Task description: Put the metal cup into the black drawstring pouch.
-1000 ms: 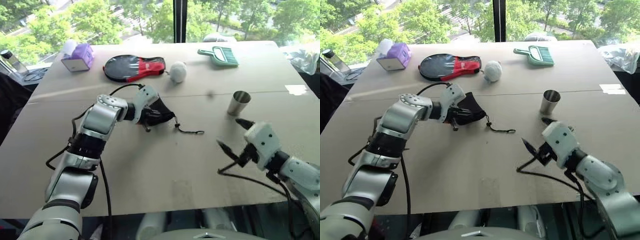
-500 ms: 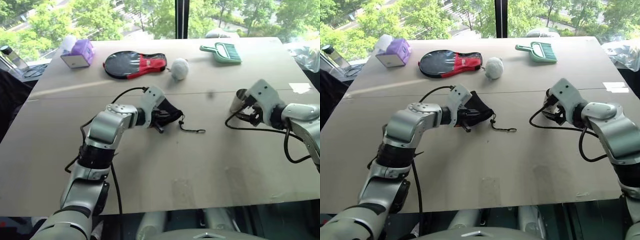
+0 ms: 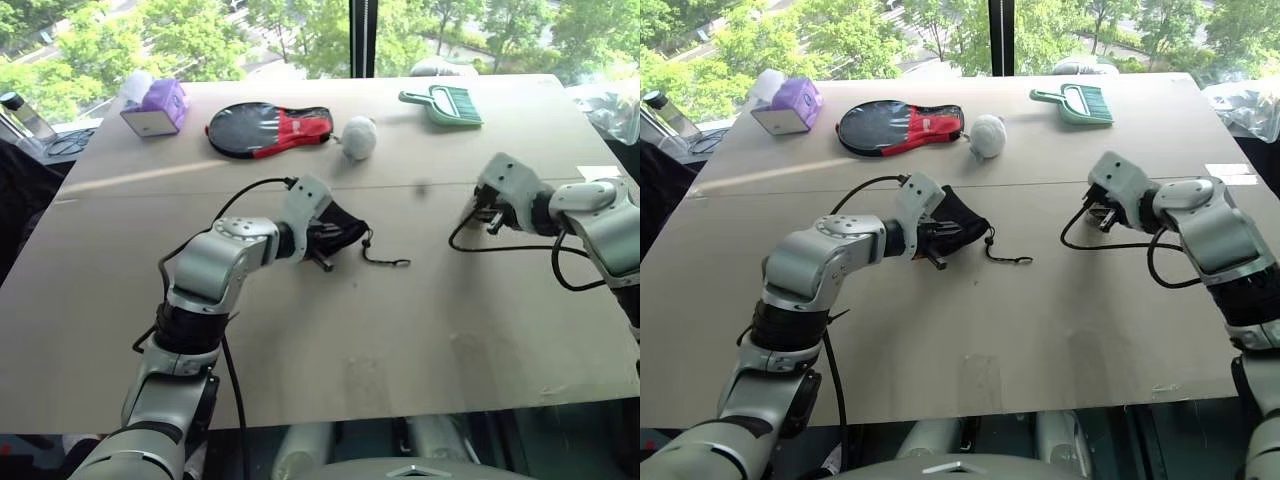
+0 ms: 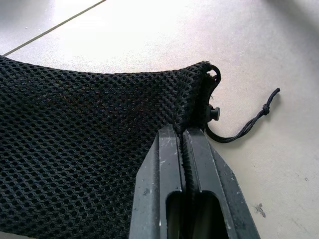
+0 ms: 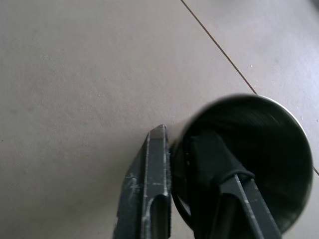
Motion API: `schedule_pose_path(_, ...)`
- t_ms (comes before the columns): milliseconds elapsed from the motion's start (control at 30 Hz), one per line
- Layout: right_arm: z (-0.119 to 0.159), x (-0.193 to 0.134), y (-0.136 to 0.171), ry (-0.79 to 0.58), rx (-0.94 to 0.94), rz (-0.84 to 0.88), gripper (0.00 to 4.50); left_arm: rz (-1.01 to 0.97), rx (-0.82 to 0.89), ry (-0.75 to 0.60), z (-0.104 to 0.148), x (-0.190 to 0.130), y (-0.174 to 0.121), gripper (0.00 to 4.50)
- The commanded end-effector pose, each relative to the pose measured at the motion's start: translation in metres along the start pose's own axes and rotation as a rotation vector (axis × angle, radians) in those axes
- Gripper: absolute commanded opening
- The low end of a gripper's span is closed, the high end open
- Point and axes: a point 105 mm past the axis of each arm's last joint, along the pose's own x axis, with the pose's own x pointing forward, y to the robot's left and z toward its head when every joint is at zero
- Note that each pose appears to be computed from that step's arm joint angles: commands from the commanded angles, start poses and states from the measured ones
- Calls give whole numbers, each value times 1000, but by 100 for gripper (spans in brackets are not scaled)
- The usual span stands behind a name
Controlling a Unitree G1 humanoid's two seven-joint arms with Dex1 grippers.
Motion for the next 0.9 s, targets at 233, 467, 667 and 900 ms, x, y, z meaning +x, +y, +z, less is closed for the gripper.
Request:
schedule_pose_path(233, 39, -46, 37, -403, 221, 56, 3, -31, -55, -55, 25, 4, 0, 0)
schedule_pose_path(467, 71, -38, 115, -673, 588, 132, 3, -66, -99, -58, 43, 10, 3, 0)
schedule_pose_path(667, 90, -18, 121, -819, 865, 151, 3, -91, -61, -31, 47, 14, 1, 0)
schedule_pose_path(900, 93, 4, 127, -852, 974, 227, 3, -110, -64, -28, 50, 17, -5, 0)
